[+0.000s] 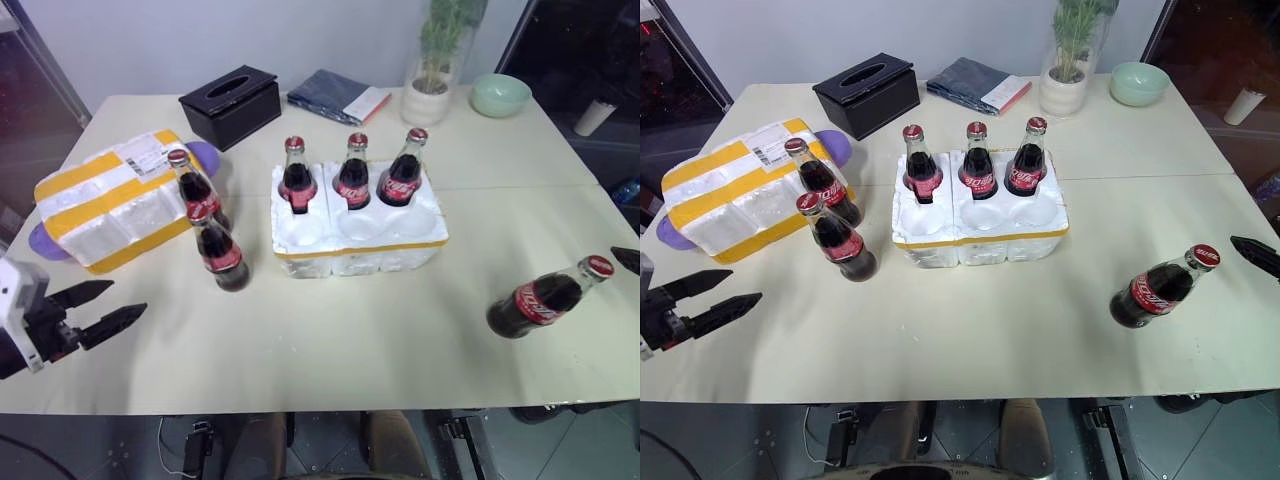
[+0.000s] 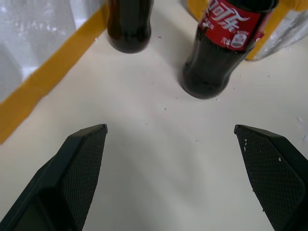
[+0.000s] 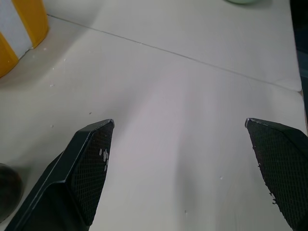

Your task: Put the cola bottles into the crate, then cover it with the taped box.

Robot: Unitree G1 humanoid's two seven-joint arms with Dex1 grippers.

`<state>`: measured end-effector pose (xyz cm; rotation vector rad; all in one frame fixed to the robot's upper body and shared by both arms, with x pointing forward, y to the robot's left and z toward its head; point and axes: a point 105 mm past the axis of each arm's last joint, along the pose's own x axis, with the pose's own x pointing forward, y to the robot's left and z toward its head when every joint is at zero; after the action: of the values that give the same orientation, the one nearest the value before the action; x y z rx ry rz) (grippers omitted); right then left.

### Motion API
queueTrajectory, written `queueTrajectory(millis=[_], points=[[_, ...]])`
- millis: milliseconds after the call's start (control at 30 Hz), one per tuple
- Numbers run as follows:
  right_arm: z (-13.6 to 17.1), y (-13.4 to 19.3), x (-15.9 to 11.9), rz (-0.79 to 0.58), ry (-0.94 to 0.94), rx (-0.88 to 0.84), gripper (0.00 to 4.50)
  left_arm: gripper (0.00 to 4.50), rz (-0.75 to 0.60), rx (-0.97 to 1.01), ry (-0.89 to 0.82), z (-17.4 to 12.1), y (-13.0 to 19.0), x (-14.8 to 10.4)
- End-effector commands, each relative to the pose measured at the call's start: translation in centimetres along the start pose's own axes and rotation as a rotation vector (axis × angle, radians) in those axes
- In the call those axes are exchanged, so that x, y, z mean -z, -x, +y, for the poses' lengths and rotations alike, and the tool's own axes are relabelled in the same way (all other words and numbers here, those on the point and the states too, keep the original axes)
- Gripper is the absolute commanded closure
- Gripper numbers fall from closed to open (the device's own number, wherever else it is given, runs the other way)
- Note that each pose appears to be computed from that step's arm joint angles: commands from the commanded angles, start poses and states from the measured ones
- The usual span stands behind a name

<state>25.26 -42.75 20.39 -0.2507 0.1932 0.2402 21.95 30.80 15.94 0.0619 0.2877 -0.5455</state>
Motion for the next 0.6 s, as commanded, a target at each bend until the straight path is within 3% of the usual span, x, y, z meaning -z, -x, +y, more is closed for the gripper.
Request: queueTrajectory(millis=[33,200,367,600], points=[[-0.6,0.4,-2.7,-0.032,0.068,-0.009,0.0,0.07,-0.031,0.026,-0.054,0.0,-0.3,-2.0],[0.2,0.2,-7.2,-0.072,0.106,-0.145,0.0,0.07,-0.035,0.146,-0.08,-1.1,-1.6,-3.7],[5.3,-1.3,-12.5,-0.105,0.155,-0.487,0.0,0.07,0.01,0.29,-0.132,-2.9,-3.6,-3.8],[12.9,-2.5,-16.2,-0.096,0.241,-0.875,0.0,0.07,-0.005,0.329,-0.168,-3.2,-7.3,-3.2]])
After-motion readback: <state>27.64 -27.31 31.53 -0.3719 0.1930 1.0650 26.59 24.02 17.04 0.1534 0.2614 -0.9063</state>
